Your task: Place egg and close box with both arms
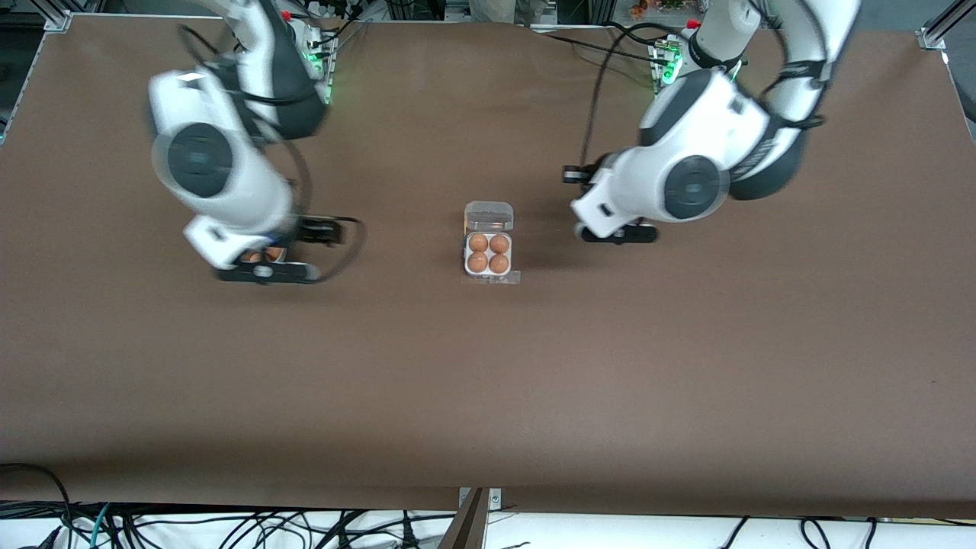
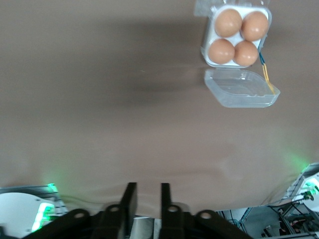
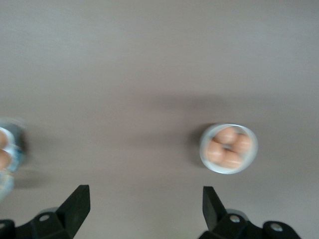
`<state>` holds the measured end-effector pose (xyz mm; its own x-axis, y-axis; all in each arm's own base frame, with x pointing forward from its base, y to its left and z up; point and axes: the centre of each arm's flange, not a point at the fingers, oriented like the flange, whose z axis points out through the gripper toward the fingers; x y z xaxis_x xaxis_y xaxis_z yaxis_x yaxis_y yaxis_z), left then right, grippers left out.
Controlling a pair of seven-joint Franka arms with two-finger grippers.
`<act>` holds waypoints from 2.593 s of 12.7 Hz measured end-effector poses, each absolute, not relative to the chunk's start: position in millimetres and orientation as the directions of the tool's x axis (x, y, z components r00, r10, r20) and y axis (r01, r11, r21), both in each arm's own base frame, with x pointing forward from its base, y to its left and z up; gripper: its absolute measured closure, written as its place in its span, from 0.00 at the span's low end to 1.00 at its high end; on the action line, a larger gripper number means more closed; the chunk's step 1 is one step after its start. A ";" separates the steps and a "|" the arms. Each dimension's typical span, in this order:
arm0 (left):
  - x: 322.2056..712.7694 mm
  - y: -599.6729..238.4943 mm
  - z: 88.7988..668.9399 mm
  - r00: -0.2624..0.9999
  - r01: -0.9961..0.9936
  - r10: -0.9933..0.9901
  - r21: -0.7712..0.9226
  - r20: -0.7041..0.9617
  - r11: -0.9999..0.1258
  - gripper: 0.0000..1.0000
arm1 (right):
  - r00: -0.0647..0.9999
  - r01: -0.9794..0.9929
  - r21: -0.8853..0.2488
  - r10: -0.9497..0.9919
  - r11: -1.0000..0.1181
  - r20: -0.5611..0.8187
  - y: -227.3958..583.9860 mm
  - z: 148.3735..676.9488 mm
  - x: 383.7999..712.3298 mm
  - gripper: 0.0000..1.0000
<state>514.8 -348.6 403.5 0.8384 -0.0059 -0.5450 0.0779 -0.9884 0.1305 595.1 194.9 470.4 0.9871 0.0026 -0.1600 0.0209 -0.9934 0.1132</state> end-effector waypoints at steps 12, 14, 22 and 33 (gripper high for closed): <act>458.7 -487.1 264.7 0.777 0.199 0.115 0.069 -0.619 -0.977 0.94 | 0.978 -0.038 0.013 -0.040 -0.999 -0.203 -28.7 539.2 579.5 0.00; 472.0 -484.2 261.6 0.799 0.238 0.141 0.093 -0.584 -0.967 0.94 | 0.978 -0.041 -0.013 -0.037 -0.999 -0.207 -34.6 537.3 579.9 0.00; 565.7 -437.5 319.7 0.873 0.331 0.236 0.162 -0.427 -0.930 0.85 | 0.982 -0.048 -0.071 -0.035 -0.996 -0.185 -52.4 563.4 576.6 0.00; 680.1 -173.1 482.9 0.984 0.101 0.112 -0.086 -0.136 -0.991 0.00 | 0.988 -0.033 -0.069 -0.022 -0.997 -0.155 -44.1 587.1 567.4 0.00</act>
